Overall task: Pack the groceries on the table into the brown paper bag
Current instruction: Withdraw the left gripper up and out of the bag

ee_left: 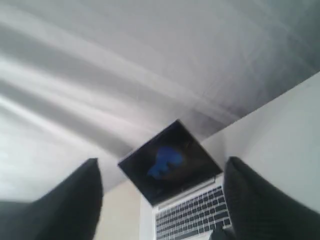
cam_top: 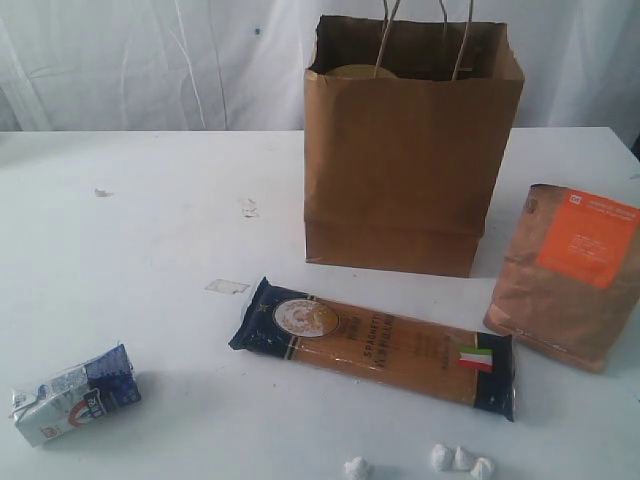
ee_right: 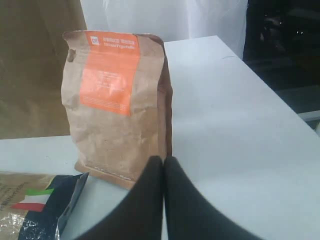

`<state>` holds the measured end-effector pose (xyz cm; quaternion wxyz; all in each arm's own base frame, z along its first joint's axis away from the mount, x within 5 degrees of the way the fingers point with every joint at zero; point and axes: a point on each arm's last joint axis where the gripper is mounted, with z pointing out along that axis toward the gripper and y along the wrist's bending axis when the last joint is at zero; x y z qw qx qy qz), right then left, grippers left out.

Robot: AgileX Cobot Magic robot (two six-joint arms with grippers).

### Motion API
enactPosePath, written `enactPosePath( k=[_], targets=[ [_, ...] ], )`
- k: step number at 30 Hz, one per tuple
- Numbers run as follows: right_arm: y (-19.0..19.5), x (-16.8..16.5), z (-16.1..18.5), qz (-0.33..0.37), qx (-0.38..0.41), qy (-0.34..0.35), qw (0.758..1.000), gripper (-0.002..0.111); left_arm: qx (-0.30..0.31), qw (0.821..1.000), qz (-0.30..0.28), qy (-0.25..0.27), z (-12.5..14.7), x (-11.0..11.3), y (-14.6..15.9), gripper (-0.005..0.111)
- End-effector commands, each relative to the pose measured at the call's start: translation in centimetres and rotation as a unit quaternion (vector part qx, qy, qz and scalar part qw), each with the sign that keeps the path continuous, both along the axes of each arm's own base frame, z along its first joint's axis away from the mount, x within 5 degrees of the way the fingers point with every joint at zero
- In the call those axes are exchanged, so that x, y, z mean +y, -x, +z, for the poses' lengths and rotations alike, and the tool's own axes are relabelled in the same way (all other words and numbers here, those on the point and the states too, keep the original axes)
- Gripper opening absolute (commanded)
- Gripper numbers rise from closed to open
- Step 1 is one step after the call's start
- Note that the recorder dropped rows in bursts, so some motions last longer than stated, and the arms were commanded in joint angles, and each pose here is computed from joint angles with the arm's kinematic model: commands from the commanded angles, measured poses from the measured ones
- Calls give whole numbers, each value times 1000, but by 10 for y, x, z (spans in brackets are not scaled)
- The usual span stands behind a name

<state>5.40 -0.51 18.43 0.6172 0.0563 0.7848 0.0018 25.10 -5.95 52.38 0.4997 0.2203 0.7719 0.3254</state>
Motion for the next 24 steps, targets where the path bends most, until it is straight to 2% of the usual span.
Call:
enactPosePath(
  k=[1, 3, 6, 8, 11, 17, 21, 24],
  targets=[
    [0, 0, 0, -1, -5, 5, 1000, 0, 38, 989, 128, 64, -31, 49, -18, 37],
    [0, 0, 0, -1, -5, 5, 1000, 0, 84, 979, 167, 81, -59, 70, -25, 19],
    [0, 0, 0, -1, -5, 5, 1000, 0, 161, 959, 208, 103, -107, 93, -28, 0],
    [0, 0, 0, -1, -5, 5, 1000, 0, 192, 945, 233, 122, -138, 106, -26, 0],
    [0, 0, 0, -1, -5, 5, 1000, 0, 201, 923, 284, 163, -178, 125, -16, 0],
    [0, 0, 0, -1, -5, 5, 1000, 0, 177, 852, 414, 269, -252, 157, 39, 0],
    [0, 0, 0, -1, -5, 5, 1000, 0, 116, 832, 434, 325, -279, 161, 82, 0],
    [0, 0, 0, -1, -5, 5, 1000, 0, 54, 817, 437, 373, -291, 152, 109, 0]
  ],
)
